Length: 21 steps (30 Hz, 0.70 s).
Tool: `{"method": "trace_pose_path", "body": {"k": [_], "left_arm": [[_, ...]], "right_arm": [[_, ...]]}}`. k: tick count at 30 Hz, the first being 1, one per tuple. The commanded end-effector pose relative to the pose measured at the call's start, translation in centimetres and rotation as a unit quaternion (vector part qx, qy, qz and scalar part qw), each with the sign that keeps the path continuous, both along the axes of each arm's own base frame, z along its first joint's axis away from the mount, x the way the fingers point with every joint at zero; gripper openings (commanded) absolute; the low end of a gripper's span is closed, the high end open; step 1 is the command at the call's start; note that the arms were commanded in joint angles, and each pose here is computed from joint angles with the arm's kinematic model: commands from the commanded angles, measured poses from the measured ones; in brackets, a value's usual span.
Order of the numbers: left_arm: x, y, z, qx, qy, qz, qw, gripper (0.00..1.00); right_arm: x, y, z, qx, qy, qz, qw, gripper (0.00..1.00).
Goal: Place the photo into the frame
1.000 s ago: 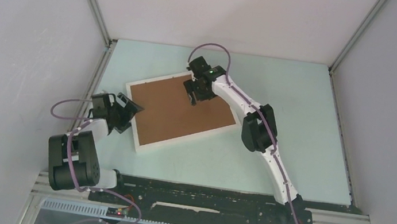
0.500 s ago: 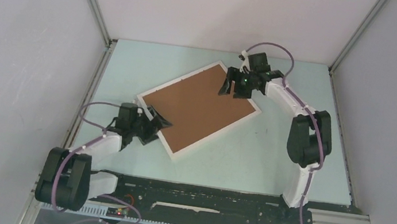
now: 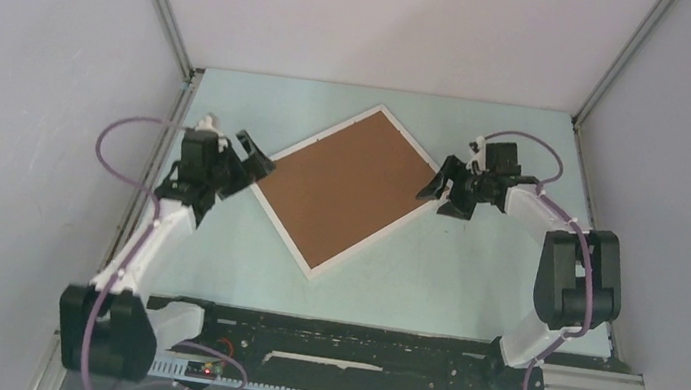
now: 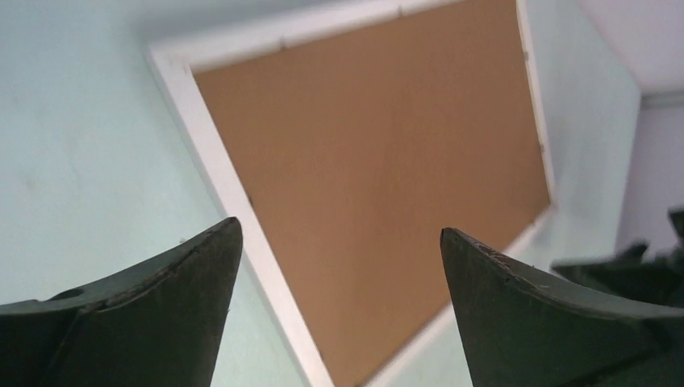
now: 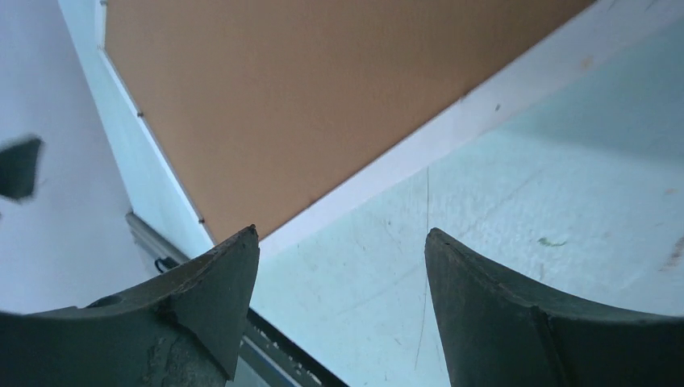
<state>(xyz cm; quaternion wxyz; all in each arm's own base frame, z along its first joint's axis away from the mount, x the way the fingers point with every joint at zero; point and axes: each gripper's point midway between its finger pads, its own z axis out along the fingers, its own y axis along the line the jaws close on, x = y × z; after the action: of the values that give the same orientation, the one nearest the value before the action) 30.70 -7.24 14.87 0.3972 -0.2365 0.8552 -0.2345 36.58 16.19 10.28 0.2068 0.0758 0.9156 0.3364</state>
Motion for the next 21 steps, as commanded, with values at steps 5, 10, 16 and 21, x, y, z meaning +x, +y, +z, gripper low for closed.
{"method": "trace_pose_path", "body": {"k": [5,10,16,21], "left_arm": [[13.0,4.6,0.2,0.101,0.016,0.010,0.995,1.00],[19.0,3.7,-2.7,0.084,0.045,-0.062,0.993,1.00],[19.8,0.2,-7.2,0.022,0.095,-0.132,0.986,0.98],[15.0,-3.6,-10.2,-0.051,0.140,-0.154,0.977,0.95]], "right_arm": [[-1.7,2.3,-0.7,0.094,0.013,0.022,0.995,0.83],[-1.3,2.8,-2.5,0.120,0.026,0.022,0.992,0.82],[0.0,3.6,-3.2,0.150,0.025,0.019,0.988,0.81],[0.7,3.7,-3.7,0.151,0.025,0.014,0.988,0.80]]}}
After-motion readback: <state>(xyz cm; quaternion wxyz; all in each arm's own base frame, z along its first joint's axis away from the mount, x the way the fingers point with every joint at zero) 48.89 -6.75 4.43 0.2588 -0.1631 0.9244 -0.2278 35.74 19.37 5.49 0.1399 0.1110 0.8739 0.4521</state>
